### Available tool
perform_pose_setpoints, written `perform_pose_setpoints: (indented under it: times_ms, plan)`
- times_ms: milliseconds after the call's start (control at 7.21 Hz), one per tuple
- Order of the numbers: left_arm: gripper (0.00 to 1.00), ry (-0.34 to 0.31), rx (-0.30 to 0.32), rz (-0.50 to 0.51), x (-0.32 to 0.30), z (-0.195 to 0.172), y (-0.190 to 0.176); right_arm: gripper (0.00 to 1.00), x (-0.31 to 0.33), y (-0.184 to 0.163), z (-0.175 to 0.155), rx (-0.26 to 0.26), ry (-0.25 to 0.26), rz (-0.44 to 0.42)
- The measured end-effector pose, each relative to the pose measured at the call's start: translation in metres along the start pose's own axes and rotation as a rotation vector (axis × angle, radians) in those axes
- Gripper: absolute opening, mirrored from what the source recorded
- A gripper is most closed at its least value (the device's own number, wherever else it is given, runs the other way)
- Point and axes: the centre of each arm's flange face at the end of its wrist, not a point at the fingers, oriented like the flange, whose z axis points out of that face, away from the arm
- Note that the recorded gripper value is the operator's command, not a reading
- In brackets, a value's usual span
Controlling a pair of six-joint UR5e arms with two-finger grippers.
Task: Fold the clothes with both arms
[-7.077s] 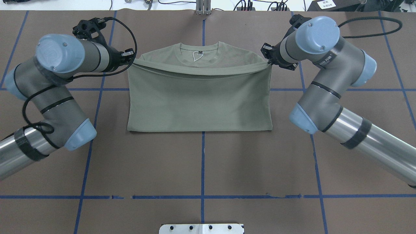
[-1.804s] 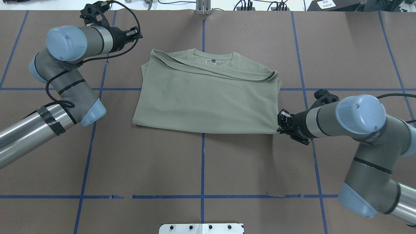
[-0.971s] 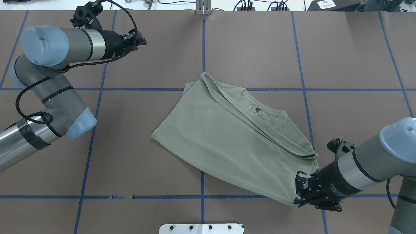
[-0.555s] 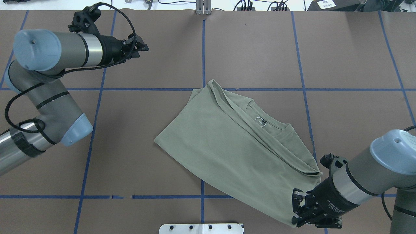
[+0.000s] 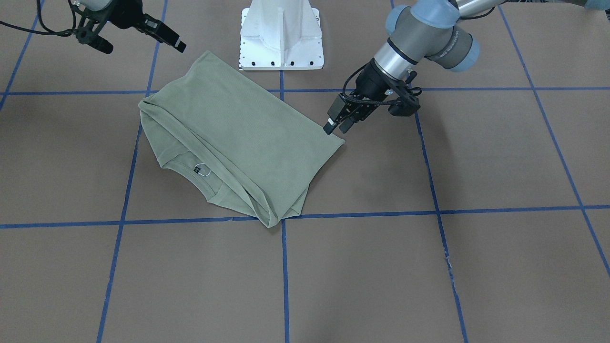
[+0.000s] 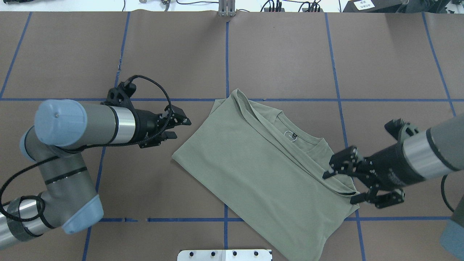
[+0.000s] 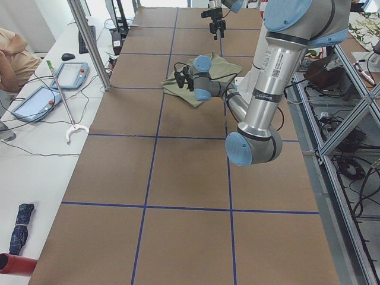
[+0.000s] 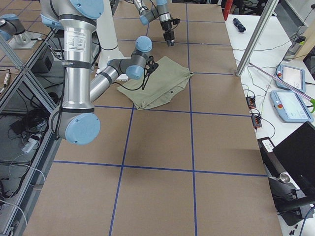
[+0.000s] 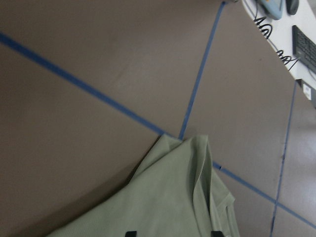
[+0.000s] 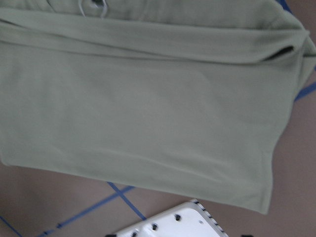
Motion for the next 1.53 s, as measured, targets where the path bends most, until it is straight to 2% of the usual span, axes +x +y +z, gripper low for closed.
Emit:
perform_pose_setpoints:
  times_ms: [139, 278, 416, 971, 1249, 1388, 1526]
  plan:
    - [0.69, -0.073, 0.013, -0.016, -0.016, 0.019, 0.025, 1.0, -0.025, -0.035, -0.017, 0.071, -0.063, 0.014]
    - [0.68, -0.125, 0.025, -0.016, -0.033, 0.036, 0.042, 1.0, -0.046, -0.069, -0.025, 0.127, -0.098, 0.02]
    - [0.67, -0.154, 0.034, -0.013, -0.043, 0.046, 0.047, 1.0, -0.056, -0.09, -0.029, 0.166, -0.111, 0.023]
    - [0.63, -0.19, 0.118, 0.003, -0.062, 0.068, 0.034, 1.0, -0.055, -0.106, -0.016, 0.218, -0.1, 0.029]
    - [0.43, -0.2, 0.129, 0.004, -0.066, 0.073, 0.032, 1.0, -0.054, -0.107, -0.011, 0.225, -0.094, 0.031]
    - [0.14, -0.202, 0.134, 0.004, -0.068, 0.075, 0.031, 1.0, -0.054, -0.108, -0.009, 0.227, -0.092, 0.033]
    - [0.0, -0.204, 0.142, 0.004, -0.069, 0.076, 0.029, 1.0, -0.054, -0.108, -0.008, 0.225, -0.089, 0.033]
